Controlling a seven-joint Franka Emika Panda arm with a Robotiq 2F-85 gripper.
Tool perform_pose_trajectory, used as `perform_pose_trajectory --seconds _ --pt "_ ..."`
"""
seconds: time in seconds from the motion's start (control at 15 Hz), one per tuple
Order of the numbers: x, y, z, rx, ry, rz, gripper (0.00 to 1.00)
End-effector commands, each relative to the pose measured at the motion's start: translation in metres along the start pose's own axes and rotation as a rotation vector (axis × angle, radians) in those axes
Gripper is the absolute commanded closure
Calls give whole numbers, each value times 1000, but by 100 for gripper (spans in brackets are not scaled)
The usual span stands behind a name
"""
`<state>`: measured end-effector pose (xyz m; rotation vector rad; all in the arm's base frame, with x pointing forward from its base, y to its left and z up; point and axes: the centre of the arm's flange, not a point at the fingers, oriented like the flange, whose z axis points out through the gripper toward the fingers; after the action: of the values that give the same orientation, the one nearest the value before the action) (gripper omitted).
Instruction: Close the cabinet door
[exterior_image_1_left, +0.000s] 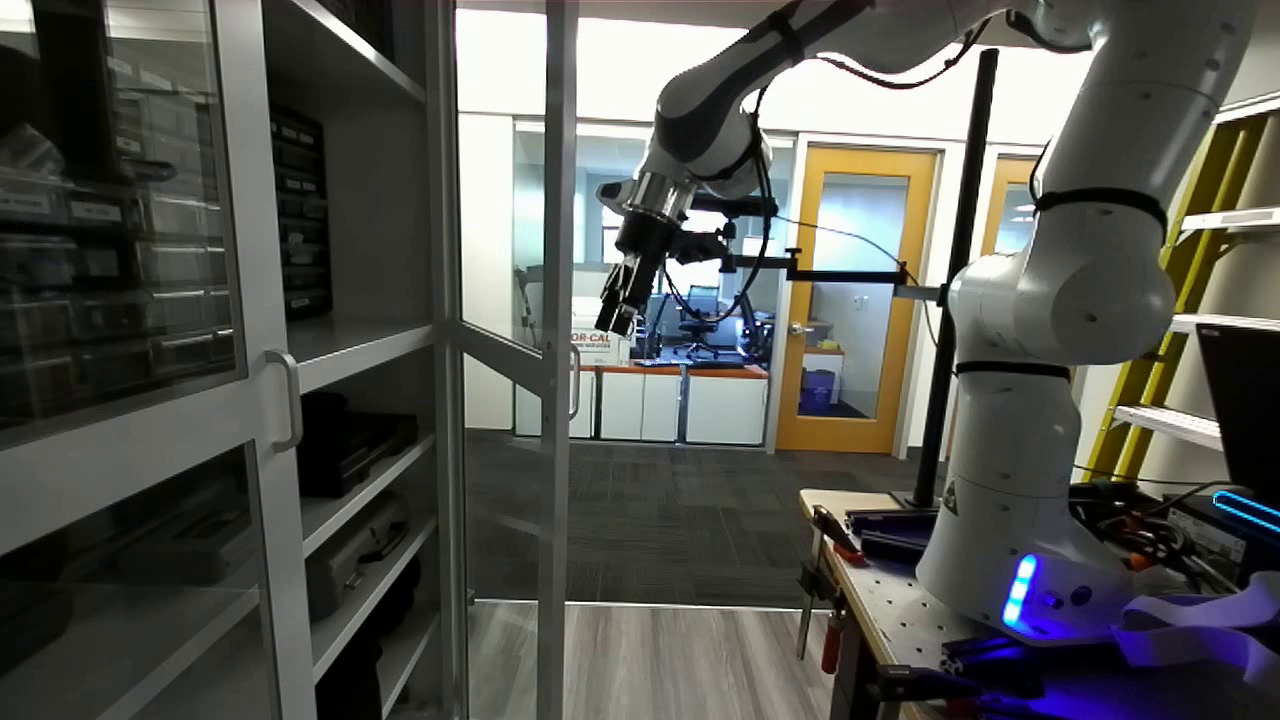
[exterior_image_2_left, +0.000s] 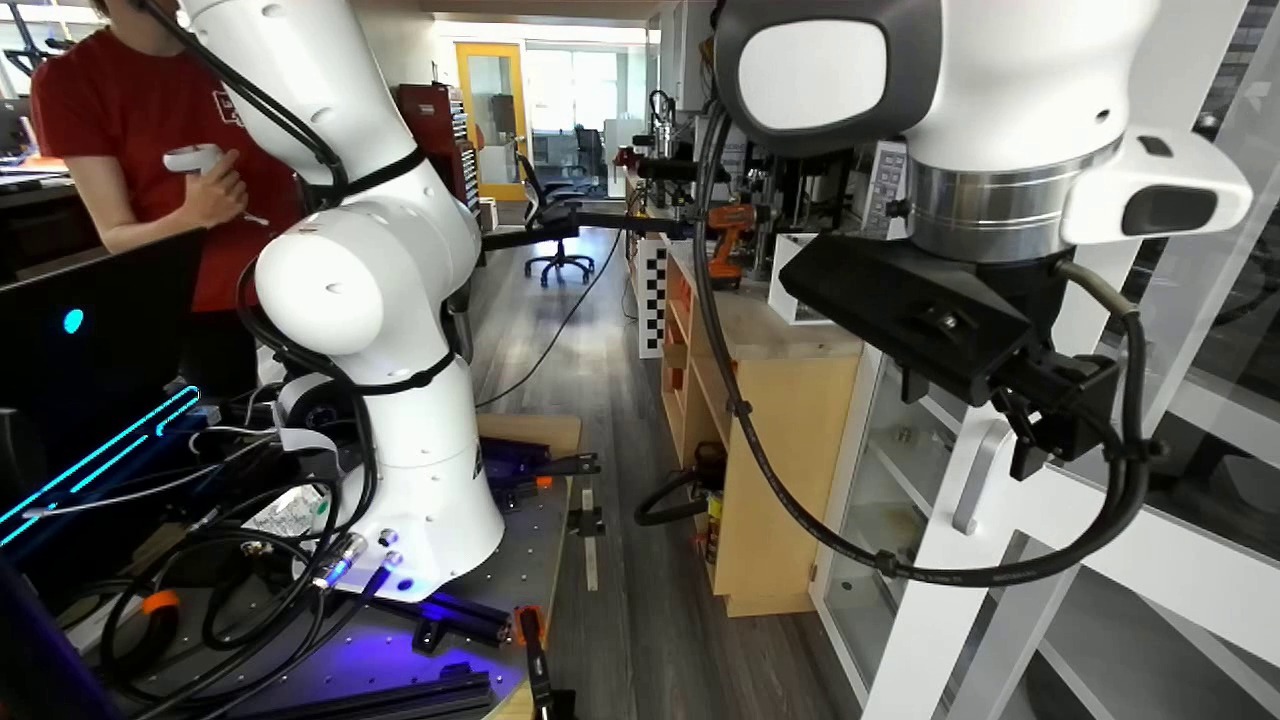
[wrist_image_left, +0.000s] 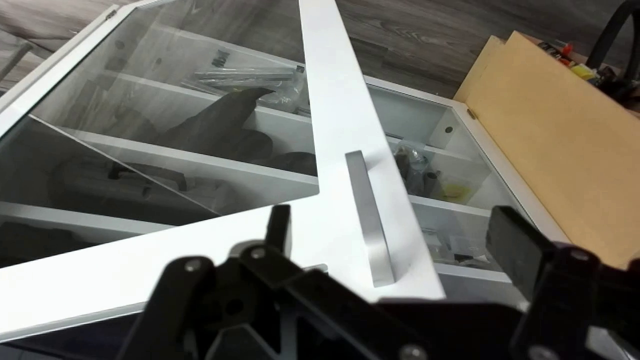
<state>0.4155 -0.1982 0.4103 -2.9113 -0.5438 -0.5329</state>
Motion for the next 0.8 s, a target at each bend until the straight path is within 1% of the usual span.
perform_pose_trajectory --seconds 0.0,0.47,0.73 --pt "0 0 2 4 0 -2 0" --pt "1 -1 5 7 -3 -6 0" --pt "5 2 17 14 0 -24 0"
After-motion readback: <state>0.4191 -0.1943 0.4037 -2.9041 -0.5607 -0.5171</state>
